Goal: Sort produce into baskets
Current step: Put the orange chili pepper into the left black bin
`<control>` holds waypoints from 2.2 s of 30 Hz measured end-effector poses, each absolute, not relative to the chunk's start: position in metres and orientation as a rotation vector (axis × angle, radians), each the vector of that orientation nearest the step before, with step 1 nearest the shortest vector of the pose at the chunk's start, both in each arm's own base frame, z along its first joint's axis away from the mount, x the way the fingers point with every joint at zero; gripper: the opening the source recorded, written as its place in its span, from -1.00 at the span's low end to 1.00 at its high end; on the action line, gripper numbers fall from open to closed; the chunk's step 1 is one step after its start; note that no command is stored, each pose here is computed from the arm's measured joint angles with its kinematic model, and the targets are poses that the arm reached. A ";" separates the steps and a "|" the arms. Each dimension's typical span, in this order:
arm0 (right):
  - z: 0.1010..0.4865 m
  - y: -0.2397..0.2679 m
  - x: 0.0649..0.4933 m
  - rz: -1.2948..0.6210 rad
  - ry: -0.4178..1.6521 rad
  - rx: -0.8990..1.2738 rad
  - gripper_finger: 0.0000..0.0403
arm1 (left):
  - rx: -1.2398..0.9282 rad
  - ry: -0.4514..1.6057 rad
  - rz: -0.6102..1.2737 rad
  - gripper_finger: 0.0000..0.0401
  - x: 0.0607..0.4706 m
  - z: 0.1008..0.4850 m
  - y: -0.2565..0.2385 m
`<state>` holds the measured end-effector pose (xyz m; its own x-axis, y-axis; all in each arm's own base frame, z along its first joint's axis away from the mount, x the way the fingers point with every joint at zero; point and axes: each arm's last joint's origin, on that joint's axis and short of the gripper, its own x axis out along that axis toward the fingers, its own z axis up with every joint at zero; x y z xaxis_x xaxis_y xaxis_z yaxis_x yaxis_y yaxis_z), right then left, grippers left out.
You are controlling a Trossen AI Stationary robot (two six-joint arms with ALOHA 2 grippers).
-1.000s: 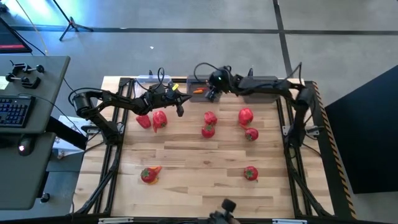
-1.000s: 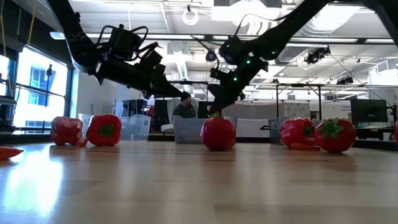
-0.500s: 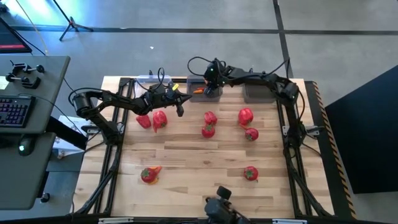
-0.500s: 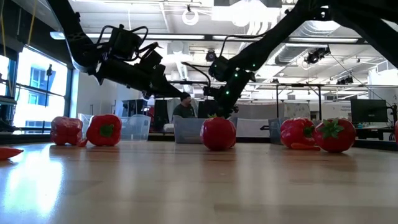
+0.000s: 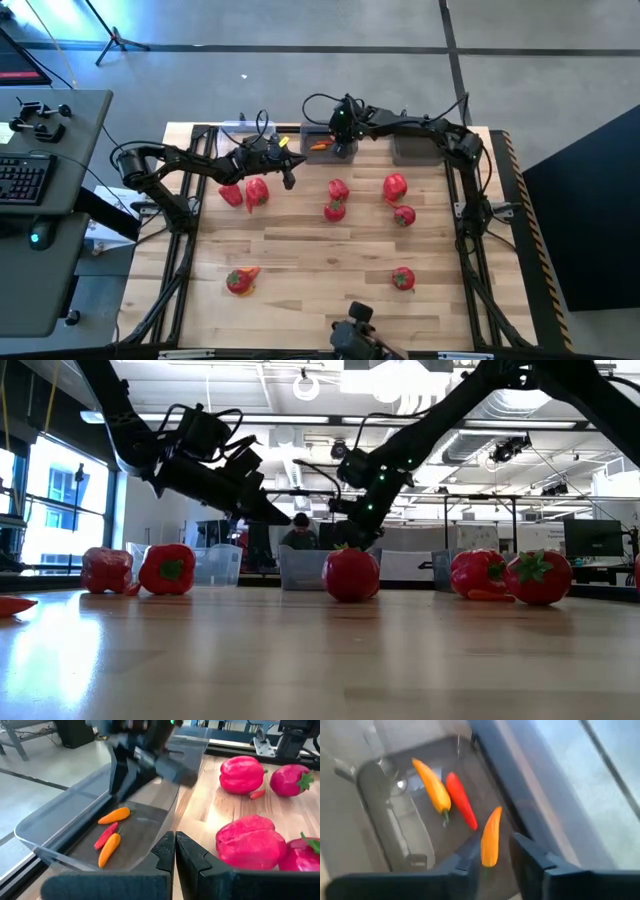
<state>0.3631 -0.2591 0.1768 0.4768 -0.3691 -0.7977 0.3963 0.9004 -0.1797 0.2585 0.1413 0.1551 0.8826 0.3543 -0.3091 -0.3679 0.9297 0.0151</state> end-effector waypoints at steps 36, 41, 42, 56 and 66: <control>0.180 -0.081 0.297 -0.347 0.346 -0.085 -1.00 | -0.033 0.641 0.079 -0.96 0.238 0.212 0.052; 0.180 -0.074 0.298 -0.321 0.346 -0.114 -1.00 | -0.024 0.787 0.034 -0.84 0.237 0.214 0.035; 0.180 -0.074 0.298 -0.320 0.346 -0.114 -1.00 | -0.027 0.805 0.021 -0.81 0.237 0.216 0.032; 0.179 -0.074 0.298 -0.319 0.365 -0.115 -1.00 | -0.347 1.135 -0.079 -0.32 0.237 0.185 -0.023; 0.177 -0.074 0.298 -0.312 0.382 -0.141 -1.00 | -0.614 1.367 -0.078 -0.15 0.231 0.166 -0.048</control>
